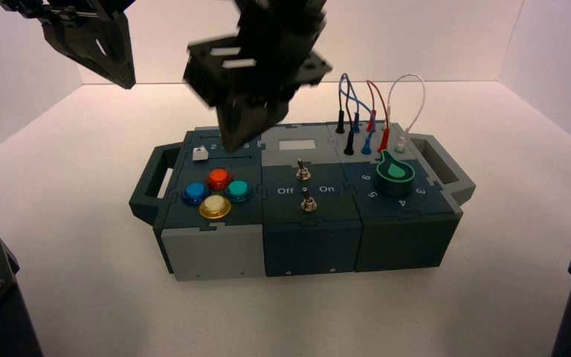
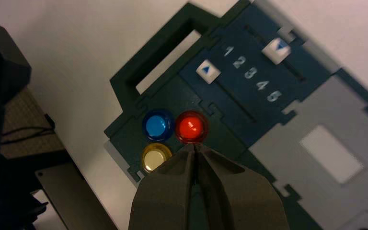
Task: Push the red button with the right gripper.
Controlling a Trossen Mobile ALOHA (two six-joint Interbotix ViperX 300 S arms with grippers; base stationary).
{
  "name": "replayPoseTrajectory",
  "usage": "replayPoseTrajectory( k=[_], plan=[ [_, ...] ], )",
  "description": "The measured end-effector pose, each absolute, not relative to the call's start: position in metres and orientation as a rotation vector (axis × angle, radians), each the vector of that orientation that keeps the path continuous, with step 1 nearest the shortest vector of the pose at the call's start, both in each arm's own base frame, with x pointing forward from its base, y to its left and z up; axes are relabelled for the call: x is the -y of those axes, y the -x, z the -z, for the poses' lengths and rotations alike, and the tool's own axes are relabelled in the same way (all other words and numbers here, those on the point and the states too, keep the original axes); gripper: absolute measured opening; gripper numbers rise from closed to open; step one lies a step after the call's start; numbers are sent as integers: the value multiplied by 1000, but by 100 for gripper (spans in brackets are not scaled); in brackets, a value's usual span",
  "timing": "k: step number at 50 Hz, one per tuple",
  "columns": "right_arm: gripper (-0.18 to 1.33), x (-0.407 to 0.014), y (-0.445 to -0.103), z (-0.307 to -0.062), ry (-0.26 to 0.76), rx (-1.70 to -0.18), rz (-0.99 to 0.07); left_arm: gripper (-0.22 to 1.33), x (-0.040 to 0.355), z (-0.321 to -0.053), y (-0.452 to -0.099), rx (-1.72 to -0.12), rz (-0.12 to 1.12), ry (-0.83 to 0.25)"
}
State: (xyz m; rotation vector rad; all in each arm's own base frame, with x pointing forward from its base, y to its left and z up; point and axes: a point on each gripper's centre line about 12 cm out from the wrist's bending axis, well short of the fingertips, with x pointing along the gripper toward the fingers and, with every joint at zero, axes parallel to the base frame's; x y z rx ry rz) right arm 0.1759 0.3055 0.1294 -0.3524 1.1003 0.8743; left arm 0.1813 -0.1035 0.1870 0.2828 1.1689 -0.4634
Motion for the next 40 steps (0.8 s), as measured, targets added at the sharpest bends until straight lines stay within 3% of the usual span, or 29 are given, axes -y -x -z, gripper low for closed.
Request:
replayPoseTrajectory(
  k=[16, 40],
  plan=[
    [-14, -318, -175, -106, 372, -1165, -867, -17, 102, -185, -180, -1176, 461, -294],
    [-15, -332, -181, -94, 387, -1178, -867, -16, 99, -187, -177, -1165, 459, -299]
  ],
)
